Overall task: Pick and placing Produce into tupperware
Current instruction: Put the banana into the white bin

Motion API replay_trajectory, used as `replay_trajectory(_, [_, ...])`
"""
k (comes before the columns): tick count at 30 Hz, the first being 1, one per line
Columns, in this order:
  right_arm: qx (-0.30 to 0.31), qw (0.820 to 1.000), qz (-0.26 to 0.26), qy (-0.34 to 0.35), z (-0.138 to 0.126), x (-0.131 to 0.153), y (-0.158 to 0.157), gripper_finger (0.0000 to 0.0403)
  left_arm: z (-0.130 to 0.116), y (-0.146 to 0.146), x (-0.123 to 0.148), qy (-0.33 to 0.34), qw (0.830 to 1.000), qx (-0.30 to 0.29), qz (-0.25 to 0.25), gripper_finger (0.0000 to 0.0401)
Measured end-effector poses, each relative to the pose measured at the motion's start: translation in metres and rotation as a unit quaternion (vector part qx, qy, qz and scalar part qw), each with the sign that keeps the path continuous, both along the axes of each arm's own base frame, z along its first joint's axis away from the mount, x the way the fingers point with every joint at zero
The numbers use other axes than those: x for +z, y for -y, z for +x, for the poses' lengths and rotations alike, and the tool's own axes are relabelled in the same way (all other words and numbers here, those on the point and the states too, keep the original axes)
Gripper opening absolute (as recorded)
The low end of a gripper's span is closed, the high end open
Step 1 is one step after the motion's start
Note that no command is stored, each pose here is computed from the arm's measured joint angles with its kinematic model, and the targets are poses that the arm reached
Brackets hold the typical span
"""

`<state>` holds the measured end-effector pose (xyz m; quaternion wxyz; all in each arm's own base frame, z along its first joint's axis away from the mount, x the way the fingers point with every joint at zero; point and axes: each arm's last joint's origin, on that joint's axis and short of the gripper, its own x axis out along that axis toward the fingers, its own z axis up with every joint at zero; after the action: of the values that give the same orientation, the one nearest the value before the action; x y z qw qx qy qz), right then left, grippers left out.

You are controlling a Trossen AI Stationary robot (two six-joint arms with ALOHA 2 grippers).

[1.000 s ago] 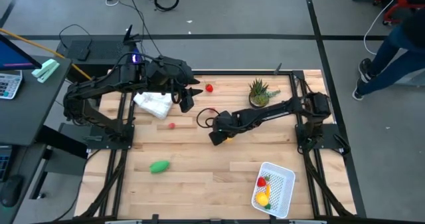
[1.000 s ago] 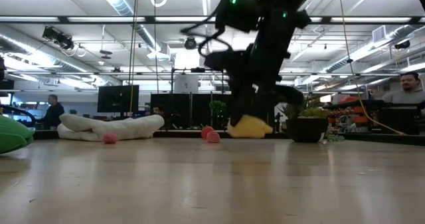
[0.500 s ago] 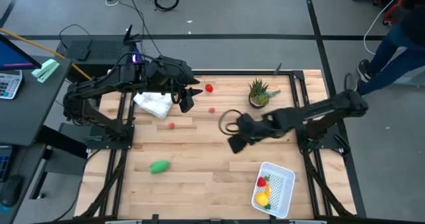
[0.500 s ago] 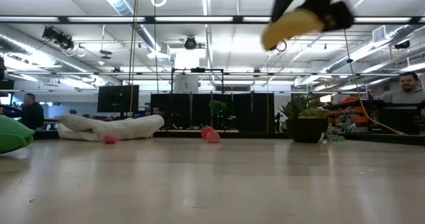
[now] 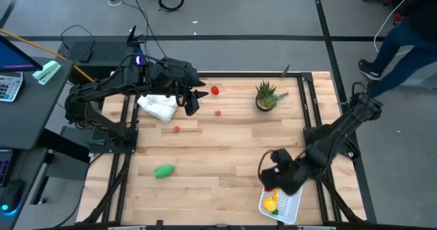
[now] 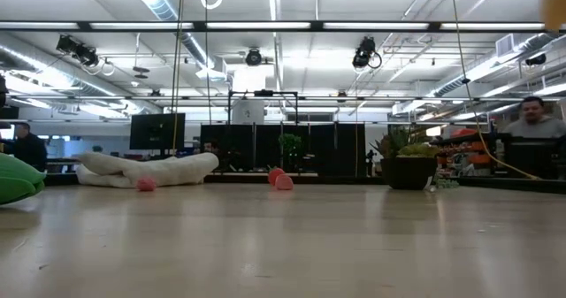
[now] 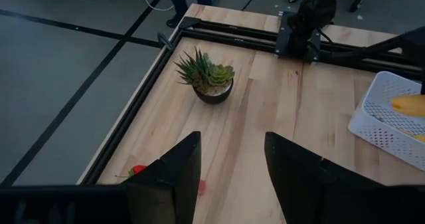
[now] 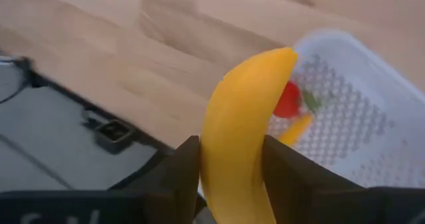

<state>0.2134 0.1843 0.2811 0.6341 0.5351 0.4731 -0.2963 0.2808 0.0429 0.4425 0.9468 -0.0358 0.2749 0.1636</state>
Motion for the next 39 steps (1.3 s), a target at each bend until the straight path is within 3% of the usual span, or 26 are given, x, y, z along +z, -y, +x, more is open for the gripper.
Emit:
replay_trajectory(11, [-0.013, 0.984, 0.011, -0.180, -0.005, -0.049, -0.033, 0.0148, 0.000, 0.000, 0.000, 0.000, 1.000, 0.001, -0.001, 0.0172])
replay_trajectory(25, [0.003, 0.967, -0.013, -0.255, 0.005, -0.095, -0.048, 0.0149, 0.000, 0.000, 0.000, 0.001, 1.000, 0.003, -0.004, 0.0172])
replay_trajectory(32, [0.008, 0.966, -0.016, -0.256, 0.007, -0.100, -0.050, 0.0151, 0.000, 0.000, 0.000, 0.004, 1.000, 0.006, -0.010, 0.0172])
replay_trajectory(39, [0.012, 0.968, -0.012, -0.252, 0.009, -0.100, -0.050, 0.0186, 0.000, 0.000, 0.000, 0.006, 1.000, 0.010, -0.015, 0.0172])
